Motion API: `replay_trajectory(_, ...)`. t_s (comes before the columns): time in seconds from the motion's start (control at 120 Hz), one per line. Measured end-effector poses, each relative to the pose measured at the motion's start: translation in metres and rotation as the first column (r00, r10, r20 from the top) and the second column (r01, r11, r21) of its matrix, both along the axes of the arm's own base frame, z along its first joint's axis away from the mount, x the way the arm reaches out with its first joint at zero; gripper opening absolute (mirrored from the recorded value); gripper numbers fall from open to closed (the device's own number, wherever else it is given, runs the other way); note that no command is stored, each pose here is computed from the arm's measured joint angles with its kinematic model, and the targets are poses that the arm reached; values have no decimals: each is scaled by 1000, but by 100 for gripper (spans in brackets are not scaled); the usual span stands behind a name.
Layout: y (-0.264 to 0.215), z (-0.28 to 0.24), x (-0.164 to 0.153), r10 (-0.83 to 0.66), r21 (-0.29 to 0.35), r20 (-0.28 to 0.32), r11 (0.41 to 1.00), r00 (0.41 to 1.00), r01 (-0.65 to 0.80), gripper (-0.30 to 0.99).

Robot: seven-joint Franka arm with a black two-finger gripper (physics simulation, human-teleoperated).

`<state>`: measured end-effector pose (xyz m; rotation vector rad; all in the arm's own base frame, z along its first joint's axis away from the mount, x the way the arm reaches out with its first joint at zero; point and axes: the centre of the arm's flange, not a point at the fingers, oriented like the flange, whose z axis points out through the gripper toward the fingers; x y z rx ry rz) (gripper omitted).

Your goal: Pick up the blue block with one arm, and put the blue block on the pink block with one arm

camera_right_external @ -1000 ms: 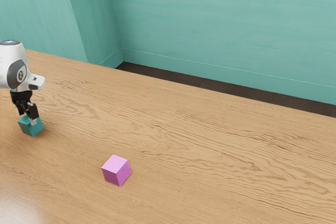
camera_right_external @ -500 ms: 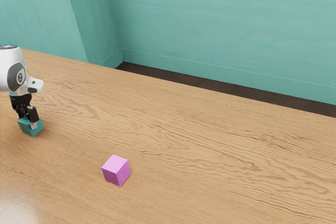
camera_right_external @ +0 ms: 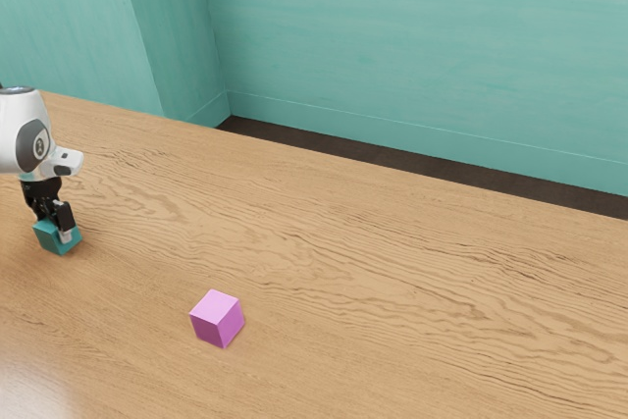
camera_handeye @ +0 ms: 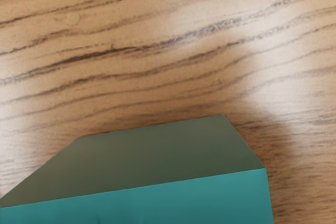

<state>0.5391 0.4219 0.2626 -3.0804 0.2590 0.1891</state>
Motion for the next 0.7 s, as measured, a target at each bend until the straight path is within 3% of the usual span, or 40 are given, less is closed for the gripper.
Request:
replay_trajectory(0.15, 0, 0, 0, -1, 0, 1, 1000, 1000, 1, 48)
replay_trajectory(0.517, -6, 24, 7, -9, 17, 33, 1000, 999, 9, 39)
replay_trajectory(0.6, -27, 64, 21, -34, 33, 76, 999, 997, 32, 39)
replay_trajectory(0.7, -101, 104, 48, -112, 27, 100, 994, 989, 110, 39)
